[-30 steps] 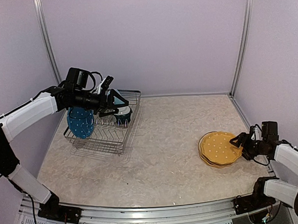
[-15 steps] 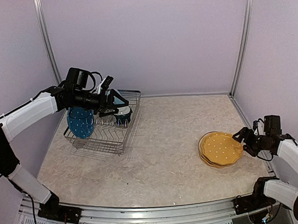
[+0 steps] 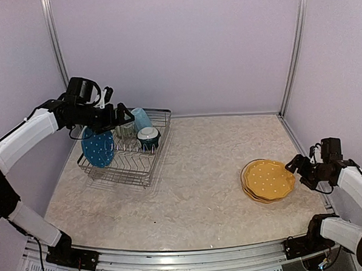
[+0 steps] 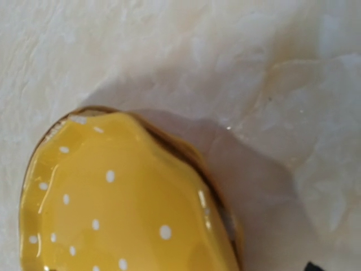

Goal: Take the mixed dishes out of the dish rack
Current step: Grab the plate from the dish rack.

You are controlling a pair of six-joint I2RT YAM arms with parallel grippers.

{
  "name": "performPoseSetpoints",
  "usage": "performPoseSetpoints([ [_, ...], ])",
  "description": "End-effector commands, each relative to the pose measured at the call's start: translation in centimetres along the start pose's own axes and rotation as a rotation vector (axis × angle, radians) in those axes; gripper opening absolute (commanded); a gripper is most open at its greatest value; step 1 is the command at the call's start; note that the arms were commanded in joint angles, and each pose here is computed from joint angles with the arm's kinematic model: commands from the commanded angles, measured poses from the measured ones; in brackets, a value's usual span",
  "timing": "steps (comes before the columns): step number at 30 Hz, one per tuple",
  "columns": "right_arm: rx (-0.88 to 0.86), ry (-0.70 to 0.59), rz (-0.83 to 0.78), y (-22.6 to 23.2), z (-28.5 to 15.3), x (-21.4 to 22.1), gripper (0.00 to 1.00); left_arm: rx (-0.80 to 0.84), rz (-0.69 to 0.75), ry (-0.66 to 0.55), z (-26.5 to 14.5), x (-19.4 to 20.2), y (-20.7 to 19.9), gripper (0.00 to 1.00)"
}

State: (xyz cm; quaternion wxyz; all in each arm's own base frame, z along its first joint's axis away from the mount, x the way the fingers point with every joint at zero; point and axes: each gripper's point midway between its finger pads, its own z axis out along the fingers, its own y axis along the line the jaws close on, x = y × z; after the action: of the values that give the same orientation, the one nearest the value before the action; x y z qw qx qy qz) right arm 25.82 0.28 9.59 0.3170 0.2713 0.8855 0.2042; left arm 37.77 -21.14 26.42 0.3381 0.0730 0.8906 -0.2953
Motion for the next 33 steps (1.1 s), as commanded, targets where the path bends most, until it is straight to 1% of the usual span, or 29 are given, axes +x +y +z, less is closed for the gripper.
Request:
performPoseSetpoints([
  [1,0.042,-0.018,-0.011,-0.4,-0.3,-0.6,0.92,-0.278,-0.005,-0.106,-3.4,-2.9,5.6,0.99],
  [4,0.044,-0.008,-0.010,-0.4,-0.2,-0.5,0.92,-0.403,-0.045,-0.130,-4.9,-3.9,9.1,0.99],
  [9,0.016,0.003,-0.023,0.1,-0.2,-0.1,0.91,-0.541,-0.137,-0.127,-6.7,-4.6,14.5,0.99],
  [14,-0.013,-0.012,-0.043,0.9,-0.8,-0.2,0.91,-0.630,-0.177,-0.064,-6.7,-4.1,18.3,0.97],
  [19,-0.044,-0.017,-0.058,1.5,-1.1,0.0,0.92,-0.675,-0.192,0.019,-5.7,-3.1,20.6,0.94],
  [24,-0.086,-0.023,-0.075,2.3,-1.4,0.1,0.92,-0.681,-0.198,0.104,-4.0,-2.0,22.0,0.86],
  [27,-0.096,-0.033,-0.079,2.5,-1.6,0.0,0.92,-0.658,-0.208,0.122,-3.2,-1.7,22.2,0.82],
  [30,-0.100,-0.034,-0.080,2.6,-1.6,-0.1,0.93,-0.671,-0.201,0.147,-2.8,-1.3,22.8,0.74],
  [33,-0.105,-0.033,-0.081,2.7,-1.6,-0.1,0.92,-0.690,-0.193,0.162,-2.5,-1.1,23.4,0.64],
])
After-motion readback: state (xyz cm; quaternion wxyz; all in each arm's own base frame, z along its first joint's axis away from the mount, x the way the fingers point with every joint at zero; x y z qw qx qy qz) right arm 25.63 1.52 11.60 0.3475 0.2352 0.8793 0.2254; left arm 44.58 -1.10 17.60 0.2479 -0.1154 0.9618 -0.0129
